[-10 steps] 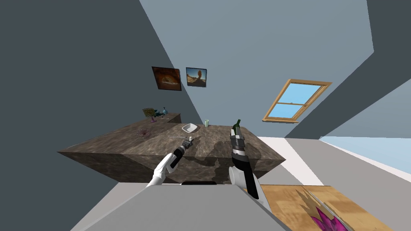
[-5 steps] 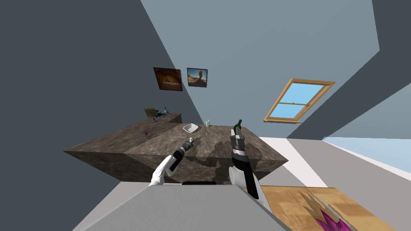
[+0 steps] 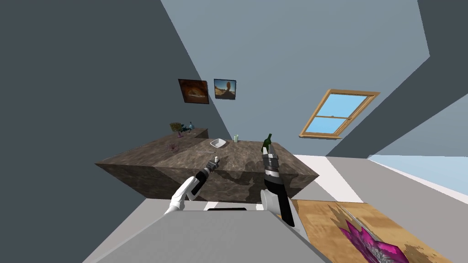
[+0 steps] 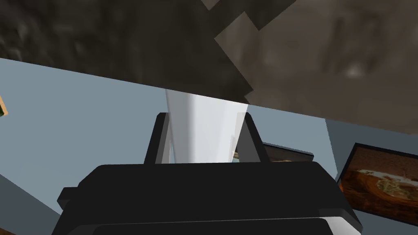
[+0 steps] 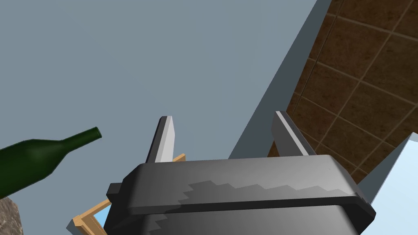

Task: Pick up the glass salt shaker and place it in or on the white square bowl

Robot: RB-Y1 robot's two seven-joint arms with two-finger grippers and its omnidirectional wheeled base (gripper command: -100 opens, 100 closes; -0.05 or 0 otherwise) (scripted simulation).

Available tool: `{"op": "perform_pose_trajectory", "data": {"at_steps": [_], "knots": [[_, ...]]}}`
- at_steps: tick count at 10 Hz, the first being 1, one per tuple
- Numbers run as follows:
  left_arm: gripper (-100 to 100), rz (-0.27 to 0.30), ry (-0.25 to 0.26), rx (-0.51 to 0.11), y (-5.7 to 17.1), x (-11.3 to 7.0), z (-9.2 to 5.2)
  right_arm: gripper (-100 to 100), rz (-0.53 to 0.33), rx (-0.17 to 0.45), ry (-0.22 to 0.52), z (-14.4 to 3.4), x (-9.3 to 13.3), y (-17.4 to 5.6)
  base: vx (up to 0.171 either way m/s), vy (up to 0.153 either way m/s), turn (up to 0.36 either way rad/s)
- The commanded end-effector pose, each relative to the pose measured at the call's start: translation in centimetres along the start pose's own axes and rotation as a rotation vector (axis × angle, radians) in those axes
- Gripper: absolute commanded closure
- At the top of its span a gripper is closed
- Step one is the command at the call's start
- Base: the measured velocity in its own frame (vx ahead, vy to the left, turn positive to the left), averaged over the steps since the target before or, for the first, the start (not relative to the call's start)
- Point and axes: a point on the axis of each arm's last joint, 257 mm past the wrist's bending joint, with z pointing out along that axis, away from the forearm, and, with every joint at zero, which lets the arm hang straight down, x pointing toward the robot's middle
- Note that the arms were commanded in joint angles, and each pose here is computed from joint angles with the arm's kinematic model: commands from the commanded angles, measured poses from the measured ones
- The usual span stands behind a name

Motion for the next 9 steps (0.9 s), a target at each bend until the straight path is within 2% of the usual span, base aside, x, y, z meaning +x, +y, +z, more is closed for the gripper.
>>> {"op": "perform_pose_trajectory", "data": {"at_steps": [1,5,9], "knots": [[100,0.028,0.031,-0.006,0.8,1.1,-0.7,0,0.0,0.0,0.0,0.0,0.0,0.0,-0.195,-0.035,-0.002],[100,0.111,0.064,-0.029,3.8,1.1,-1.3,0,0.0,0.0,0.0,0.0,0.0,0.0,-0.177,-0.03,-0.047],[100,0.191,0.088,-0.09,8.7,0.0,-1.7,0,0.0,0.0,0.0,0.0,0.0,0.0,-0.101,0.021,-0.134]]}}
